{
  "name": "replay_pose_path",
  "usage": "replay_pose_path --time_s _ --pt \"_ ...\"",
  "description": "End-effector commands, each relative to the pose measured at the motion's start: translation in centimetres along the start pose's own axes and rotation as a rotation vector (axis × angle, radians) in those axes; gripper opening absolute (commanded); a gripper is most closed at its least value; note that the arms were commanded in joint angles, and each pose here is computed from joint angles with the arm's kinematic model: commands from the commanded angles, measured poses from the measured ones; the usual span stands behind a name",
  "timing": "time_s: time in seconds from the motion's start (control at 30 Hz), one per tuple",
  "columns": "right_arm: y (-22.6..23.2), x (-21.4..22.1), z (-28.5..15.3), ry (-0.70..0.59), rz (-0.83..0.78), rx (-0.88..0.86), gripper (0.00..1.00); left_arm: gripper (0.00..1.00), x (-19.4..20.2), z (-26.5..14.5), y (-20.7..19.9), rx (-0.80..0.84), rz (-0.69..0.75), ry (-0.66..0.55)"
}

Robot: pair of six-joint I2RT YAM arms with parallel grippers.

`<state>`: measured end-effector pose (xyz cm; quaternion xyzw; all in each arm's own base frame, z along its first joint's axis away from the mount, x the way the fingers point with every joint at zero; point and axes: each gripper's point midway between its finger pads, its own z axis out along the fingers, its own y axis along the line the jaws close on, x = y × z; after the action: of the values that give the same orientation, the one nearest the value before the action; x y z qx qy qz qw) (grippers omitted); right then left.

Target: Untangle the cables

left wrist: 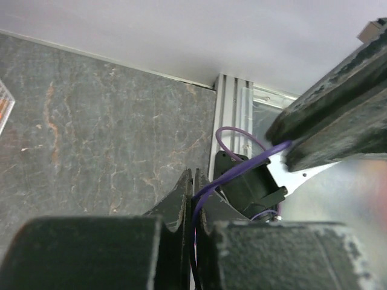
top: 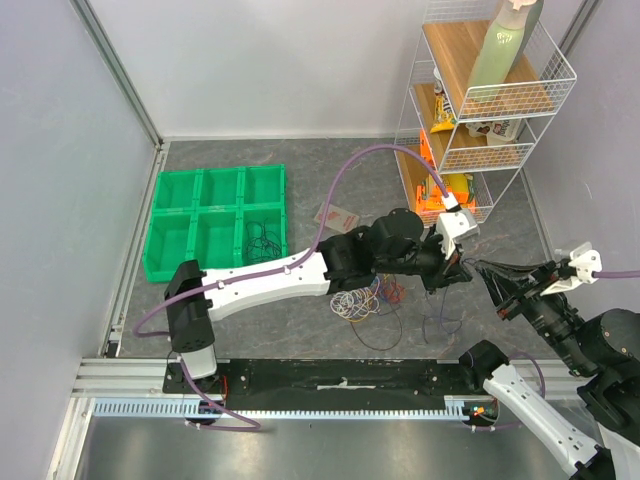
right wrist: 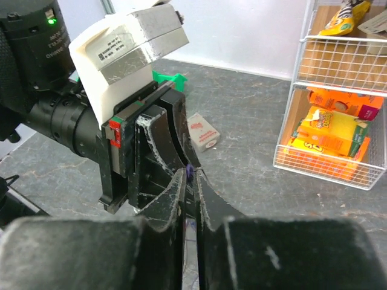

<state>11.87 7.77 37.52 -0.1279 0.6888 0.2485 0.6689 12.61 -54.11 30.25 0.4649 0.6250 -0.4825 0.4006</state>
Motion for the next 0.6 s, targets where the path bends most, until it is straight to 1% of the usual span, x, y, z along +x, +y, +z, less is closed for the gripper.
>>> replay_pose_path --time_s 0.0,0.07,0.1,0.13,0.17,0.23,0.3,0.33,0.43,0.47,0.57 --pt "-1.0 -0.7 -0.6 -0.039 0.006 0.056 0.38 0.02 -3.1 -2.8 0.8 -0.079 0.069 -0.087" --pt "-2.4 -0.6 -0.8 -0.039 0.010 0.134 0.68 0.02 -4.1 -4.8 0.8 -0.095 0.064 -0.113" --pt "-3.1 -0.7 -1.0 -0.046 0.015 0.176 0.75 0.02 -4.6 -5.7 1.0 -0.097 0.046 -0.123" --pt "-3.8 -0.7 -1.2 -0.050 0.016 0.219 0.78 0.02 -5.6 -7.1 1.1 -0.082 0.030 -0.140" --pt "-4.2 -0.7 -1.3 -0.053 0.016 0.241 0.81 0.02 -6.9 -8.7 1.0 -0.066 0.013 -0.167" --pt "-4.5 -0.6 -1.4 -0.053 0.011 0.256 0.81 0.02 -10.0 -12.2 2.8 -0.090 -0.050 -0.224" --pt "-4.6 -0.3 -1.2 -0.046 0.010 0.259 0.81 0.02 -12.5 -15.9 5.8 -0.189 -0.137 -0.249" --pt "-4.6 -0.4 -1.1 -0.047 0.009 0.259 0.81 0.02 -14.7 -18.3 7.0 -0.245 -0.146 -0.282" --pt "-4.5 0.0 -0.6 -0.039 0.009 0.254 0.81 0.02 -16.0 -24.3 12.6 -0.507 -0.218 -0.294" --pt "-4.5 0.2 -0.5 -0.035 0.010 0.254 0.80 0.02 -16.1 -27.1 15.1 -0.601 -0.255 -0.312" --pt "-4.5 0.4 -0.2 -0.034 0.010 0.249 0.80 0.02 -15.5 -32.8 19.0 -0.765 -0.338 -0.348"
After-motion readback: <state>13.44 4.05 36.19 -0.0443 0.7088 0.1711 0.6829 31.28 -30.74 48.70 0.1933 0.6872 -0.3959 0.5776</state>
